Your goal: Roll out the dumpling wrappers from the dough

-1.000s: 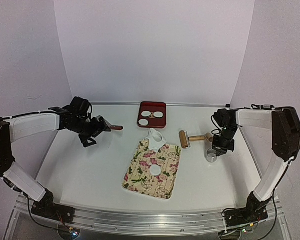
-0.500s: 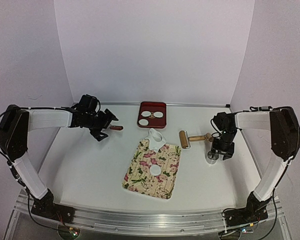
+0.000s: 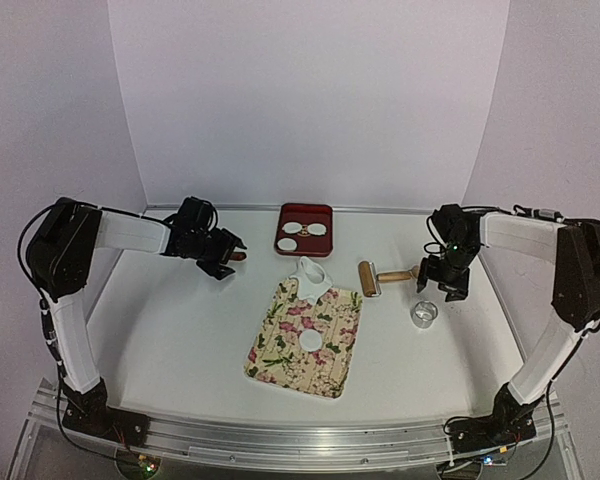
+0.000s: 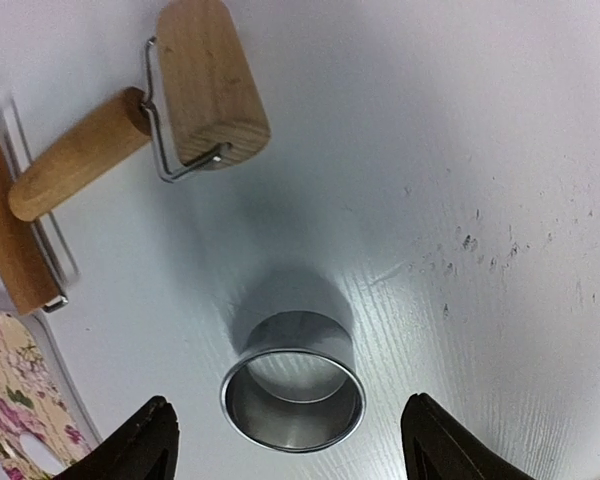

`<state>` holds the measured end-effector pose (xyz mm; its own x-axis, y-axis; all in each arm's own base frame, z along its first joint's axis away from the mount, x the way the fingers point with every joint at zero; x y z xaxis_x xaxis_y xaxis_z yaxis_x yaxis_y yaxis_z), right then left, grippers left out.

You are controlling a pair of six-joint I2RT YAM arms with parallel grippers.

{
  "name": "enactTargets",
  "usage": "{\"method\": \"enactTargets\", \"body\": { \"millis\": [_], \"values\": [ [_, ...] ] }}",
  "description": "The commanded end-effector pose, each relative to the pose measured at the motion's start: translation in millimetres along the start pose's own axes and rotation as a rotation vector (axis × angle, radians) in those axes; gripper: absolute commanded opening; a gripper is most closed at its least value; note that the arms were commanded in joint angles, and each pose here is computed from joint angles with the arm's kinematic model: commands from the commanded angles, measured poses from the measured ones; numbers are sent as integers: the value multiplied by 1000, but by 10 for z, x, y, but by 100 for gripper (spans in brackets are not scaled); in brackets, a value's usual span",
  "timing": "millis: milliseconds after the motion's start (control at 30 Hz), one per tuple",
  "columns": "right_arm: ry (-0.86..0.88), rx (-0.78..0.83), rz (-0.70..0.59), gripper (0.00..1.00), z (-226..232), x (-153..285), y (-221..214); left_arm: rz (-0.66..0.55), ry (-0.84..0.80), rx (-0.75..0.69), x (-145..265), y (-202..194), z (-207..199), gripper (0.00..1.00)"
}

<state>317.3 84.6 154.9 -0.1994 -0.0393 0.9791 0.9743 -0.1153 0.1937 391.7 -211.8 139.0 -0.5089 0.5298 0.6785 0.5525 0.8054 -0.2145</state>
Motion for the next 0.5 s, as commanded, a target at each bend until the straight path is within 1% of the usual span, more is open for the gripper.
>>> {"method": "enactTargets", "body": {
  "millis": [0, 133, 267, 467],
  "values": [
    [62, -2, -93, 77, 84, 308, 173, 15, -91, 32, -122, 37, -211, 62],
    [80, 8, -98, 78, 122, 323, 244, 13, -108, 38, -231, 68, -260, 51],
    [102, 13, -88, 78, 166, 298, 305, -6, -119, 47, -229, 83, -284, 28],
    [130, 27, -84, 78, 235, 287, 413, -53, -138, 22, -76, 78, -338, 6]
  ]
}}
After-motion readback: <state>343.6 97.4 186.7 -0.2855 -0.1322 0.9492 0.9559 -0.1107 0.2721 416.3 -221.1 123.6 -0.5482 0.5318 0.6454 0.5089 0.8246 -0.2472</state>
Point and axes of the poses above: each gripper's point midway between its finger pads, its own x axis back along the fingers, its own z axis along the line the jaws close on, y = z × x, the point moved 9 cm from there along x, back along the fingers, and after that the axes turned 13 degrees about x, right-handed, at the moved point
